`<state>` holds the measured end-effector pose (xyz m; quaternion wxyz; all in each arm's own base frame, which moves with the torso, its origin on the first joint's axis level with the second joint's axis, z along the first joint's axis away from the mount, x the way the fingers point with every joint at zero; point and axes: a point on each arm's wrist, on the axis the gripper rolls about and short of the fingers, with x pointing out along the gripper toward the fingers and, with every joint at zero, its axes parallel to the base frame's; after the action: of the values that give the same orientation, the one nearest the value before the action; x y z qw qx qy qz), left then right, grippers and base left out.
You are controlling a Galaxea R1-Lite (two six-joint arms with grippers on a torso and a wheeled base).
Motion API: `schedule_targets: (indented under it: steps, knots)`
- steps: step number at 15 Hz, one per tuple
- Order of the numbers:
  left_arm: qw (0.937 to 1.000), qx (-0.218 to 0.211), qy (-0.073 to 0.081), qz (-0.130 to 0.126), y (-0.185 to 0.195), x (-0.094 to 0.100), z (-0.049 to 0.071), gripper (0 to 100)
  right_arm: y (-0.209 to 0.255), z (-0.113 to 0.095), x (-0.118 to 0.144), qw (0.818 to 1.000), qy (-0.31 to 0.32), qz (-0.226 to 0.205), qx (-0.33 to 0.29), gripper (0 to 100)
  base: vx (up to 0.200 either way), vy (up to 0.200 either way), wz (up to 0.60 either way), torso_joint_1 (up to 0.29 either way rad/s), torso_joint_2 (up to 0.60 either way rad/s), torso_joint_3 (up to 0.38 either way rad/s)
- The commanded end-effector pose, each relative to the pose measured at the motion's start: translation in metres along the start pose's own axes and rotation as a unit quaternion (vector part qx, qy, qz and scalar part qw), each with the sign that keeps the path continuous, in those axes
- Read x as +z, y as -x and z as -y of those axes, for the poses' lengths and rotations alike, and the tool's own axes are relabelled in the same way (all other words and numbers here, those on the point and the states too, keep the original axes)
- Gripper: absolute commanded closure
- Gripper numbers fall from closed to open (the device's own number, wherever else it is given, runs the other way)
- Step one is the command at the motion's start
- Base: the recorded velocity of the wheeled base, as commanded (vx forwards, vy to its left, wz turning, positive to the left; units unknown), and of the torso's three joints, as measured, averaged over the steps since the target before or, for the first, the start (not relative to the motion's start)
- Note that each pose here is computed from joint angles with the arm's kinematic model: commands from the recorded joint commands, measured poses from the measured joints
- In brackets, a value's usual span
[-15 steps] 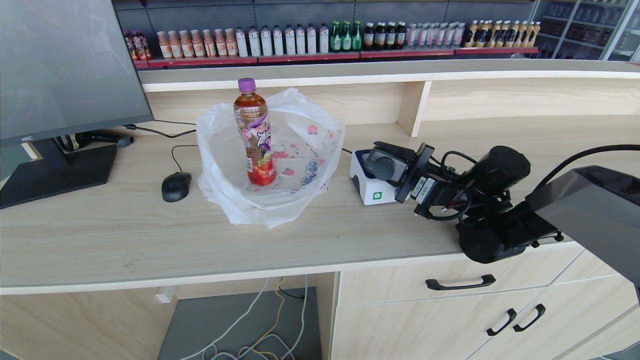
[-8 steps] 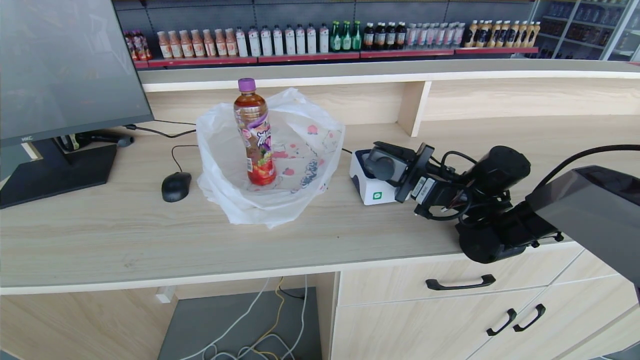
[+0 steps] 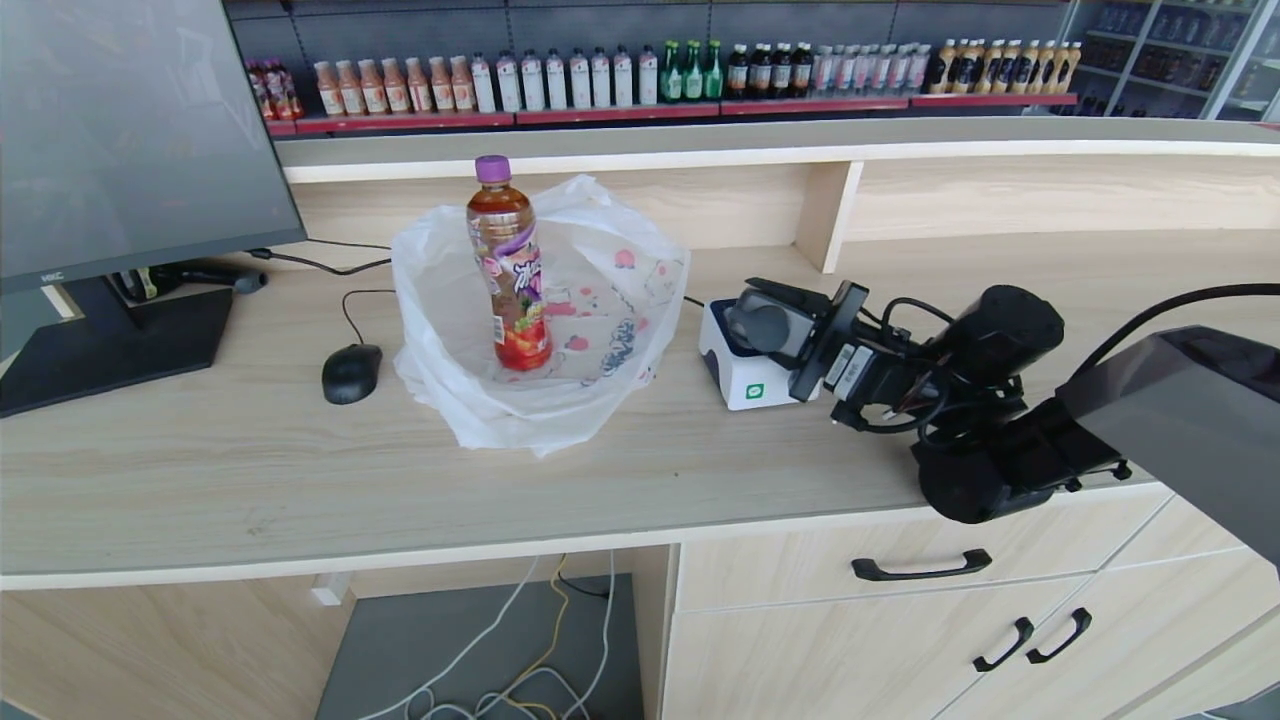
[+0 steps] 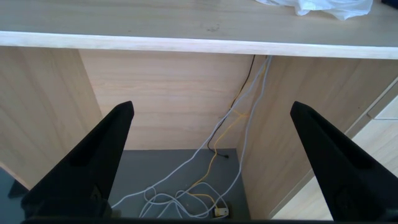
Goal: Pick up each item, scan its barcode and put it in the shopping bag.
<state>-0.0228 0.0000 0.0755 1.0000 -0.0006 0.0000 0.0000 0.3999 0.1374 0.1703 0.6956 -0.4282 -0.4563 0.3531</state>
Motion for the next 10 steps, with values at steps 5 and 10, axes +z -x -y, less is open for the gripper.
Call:
schedule_targets:
  steps: [5, 10]
  knots:
    - [1.0000, 0.000, 0.000, 0.000, 0.000, 0.000, 0.000, 0, -0.014, 0.032, 0.053, 0.998, -0.042, 0.006, -0.050, 100, 0.000, 0.000, 0.00, 0.000, 0.00, 0.000]
    - [1.0000, -0.001, 0.000, 0.000, 0.000, 0.000, 0.000, 0, -0.030, 0.055, 0.096, 0.983, -0.143, 0.023, -0.109, 100, 0.000, 0.000, 0.00, 0.000, 0.00, 0.000]
